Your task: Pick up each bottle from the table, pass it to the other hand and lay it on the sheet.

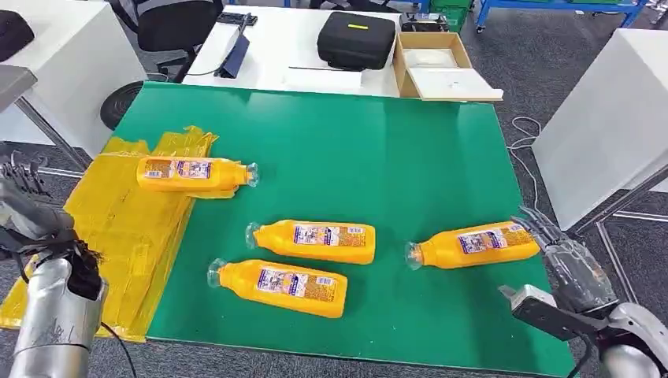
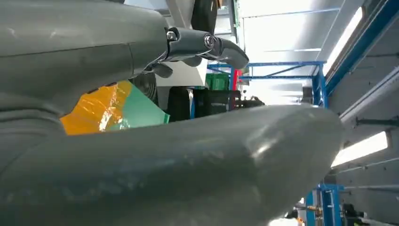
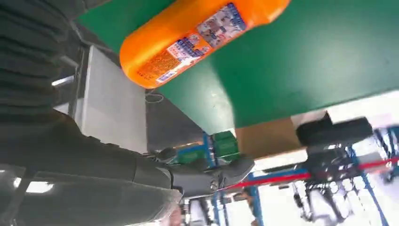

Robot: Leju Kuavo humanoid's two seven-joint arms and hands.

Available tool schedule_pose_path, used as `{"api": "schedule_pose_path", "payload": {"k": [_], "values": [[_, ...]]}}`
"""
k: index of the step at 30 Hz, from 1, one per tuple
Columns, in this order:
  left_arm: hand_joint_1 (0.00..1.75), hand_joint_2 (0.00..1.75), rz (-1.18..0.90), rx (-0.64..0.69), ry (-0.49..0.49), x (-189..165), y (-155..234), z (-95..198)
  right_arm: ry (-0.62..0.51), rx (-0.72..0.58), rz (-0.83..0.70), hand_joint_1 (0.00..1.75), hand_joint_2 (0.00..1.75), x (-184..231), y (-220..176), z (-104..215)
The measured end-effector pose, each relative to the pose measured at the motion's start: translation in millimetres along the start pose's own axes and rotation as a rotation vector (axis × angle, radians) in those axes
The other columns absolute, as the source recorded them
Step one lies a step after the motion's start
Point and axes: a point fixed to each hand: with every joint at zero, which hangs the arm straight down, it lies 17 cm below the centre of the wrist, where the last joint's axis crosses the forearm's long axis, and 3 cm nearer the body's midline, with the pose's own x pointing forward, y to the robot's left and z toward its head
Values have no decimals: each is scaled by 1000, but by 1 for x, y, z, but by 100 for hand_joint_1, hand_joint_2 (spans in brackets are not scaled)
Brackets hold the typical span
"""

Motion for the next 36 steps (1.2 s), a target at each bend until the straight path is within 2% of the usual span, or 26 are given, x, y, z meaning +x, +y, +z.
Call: {"api": "schedule_pose_path", "payload": {"k": [6, 9, 19, 22, 24, 26, 36], "values": [[0, 0, 13, -15, 12, -3, -19, -19, 22, 125, 58, 0, 175, -21, -11, 8], [0, 0, 23, -11, 15, -5, -23, -33, 48, 184, 98, 0, 175, -42, -31, 14], [0, 0, 24, -10, 16, -5, -24, -35, 57, 193, 109, 0, 175, -47, -38, 14], [0, 0, 33, -11, 28, -9, -28, -39, 98, 218, 164, 0, 175, -71, -66, 10], [0, 0, 36, -6, 41, -11, -33, -45, 178, 324, 190, 0, 175, -101, -64, 0], [0, 0, 60, -8, 38, -7, -44, -58, 195, 407, 169, 0, 175, -114, -72, -13], [0, 0, 76, 0, 47, -8, -49, -69, 217, 562, 125, 0, 175, -119, -49, -13]]}}
